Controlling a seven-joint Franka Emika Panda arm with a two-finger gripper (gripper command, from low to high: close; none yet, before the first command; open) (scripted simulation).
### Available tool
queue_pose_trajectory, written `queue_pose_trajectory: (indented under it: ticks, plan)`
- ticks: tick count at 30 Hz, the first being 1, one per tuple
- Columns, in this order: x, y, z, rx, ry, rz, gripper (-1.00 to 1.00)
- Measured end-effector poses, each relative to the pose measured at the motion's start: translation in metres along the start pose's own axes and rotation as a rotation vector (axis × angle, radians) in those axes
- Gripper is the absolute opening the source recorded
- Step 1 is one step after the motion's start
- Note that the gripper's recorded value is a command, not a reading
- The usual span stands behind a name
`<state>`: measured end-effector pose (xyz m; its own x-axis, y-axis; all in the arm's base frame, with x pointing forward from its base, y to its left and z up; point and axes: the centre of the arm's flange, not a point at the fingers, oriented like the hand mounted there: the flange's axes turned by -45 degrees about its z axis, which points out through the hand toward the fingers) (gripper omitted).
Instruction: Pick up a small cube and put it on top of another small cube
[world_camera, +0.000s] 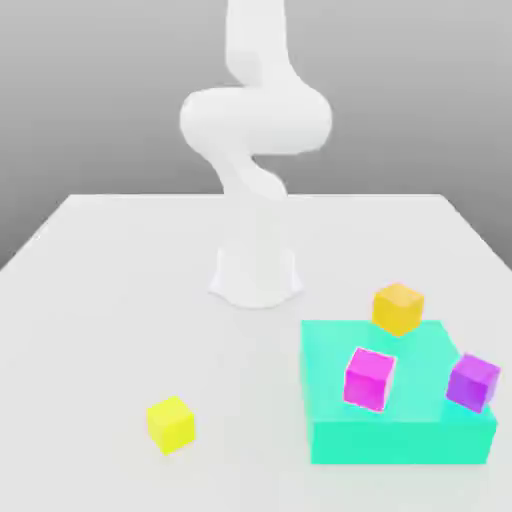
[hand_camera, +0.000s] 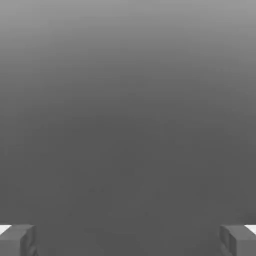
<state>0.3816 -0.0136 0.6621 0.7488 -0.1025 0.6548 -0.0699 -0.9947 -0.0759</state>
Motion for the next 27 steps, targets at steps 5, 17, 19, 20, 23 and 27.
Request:
queue_pose_trajectory:
  ticks: [5, 17, 19, 20, 23, 27]
  plan:
    - [-0.031, 0.032, 0.117, -0.016, -0.166, 0.189, 0.0]
    - [-0.201, 0.105, 0.312, -0.215, -0.515, 0.615, 0.0]
    - [-0.237, 0.12, 0.33, -0.272, -0.564, 0.687, 0.0]
    - [-0.256, 0.126, 0.338, -0.302, -0.587, 0.719, 0.0]
    - [-0.299, 0.136, 0.358, -0.362, -0.631, 0.773, 0.0]
    - [-0.328, 0.14, 0.388, -0.372, -0.637, 0.778, 0.0]
